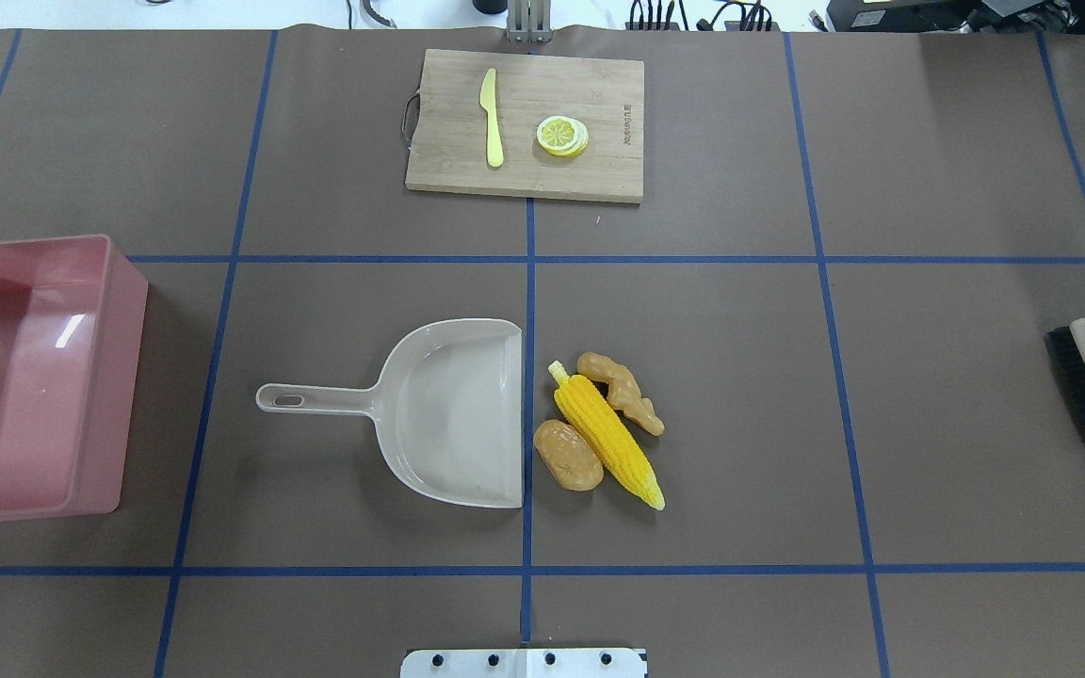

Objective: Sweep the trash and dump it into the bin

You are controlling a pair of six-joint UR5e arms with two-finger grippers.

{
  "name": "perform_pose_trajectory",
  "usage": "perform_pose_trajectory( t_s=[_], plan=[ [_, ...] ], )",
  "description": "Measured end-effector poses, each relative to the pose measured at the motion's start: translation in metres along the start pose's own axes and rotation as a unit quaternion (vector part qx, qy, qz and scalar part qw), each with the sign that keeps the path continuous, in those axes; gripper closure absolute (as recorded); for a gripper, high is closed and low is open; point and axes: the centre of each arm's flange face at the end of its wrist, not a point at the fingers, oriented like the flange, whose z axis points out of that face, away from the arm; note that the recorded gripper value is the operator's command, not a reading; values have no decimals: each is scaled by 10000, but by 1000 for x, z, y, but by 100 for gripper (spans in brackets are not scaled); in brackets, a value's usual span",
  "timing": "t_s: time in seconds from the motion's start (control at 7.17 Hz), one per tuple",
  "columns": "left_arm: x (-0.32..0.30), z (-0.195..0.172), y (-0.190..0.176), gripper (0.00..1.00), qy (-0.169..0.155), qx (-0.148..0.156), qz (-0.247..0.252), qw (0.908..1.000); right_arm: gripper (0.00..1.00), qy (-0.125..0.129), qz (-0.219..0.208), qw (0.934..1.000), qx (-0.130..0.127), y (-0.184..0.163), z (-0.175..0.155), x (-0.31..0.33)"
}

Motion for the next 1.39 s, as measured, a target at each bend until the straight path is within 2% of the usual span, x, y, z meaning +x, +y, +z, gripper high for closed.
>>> perform_pose_trajectory(
  t_s=[0.14, 0.28, 0.56, 0.7, 0.84, 1.11, 1.25, 1.39],
  plan=[
    [17, 0, -19, 1, 17, 18, 215, 9998, 0, 9, -26, 10000, 17, 0, 2, 2],
    [41, 1, -43, 1, 46, 41, 493, 9988, 0, 21, -196, 9996, 203, -1, 2, 2],
    [118, 11, -96, 1, 170, 28, 1272, 9917, 0, 39, -691, 9946, 778, 27, 17, 19],
    [171, 23, -120, 1, 278, -30, 1739, 9844, 0, 25, -893, 9908, 1019, 46, 22, 25],
    [222, 29, -137, 1, 405, -23, 2161, 9755, 0, -24, -1041, 9874, 1189, 63, 21, 24],
    [318, 11, -162, 1, 645, 244, 2968, 9525, 0, -116, -1293, 9818, 1386, 109, 17, 18],
    [367, 7, -166, 1, 783, 333, 3351, 9383, 0, -79, -1436, 9793, 1425, 124, 20, 17],
    [415, 4, -164, 1, 947, 390, 3711, 9229, 0, -45, -1587, 9782, 1338, 128, 31, 11]
  ],
)
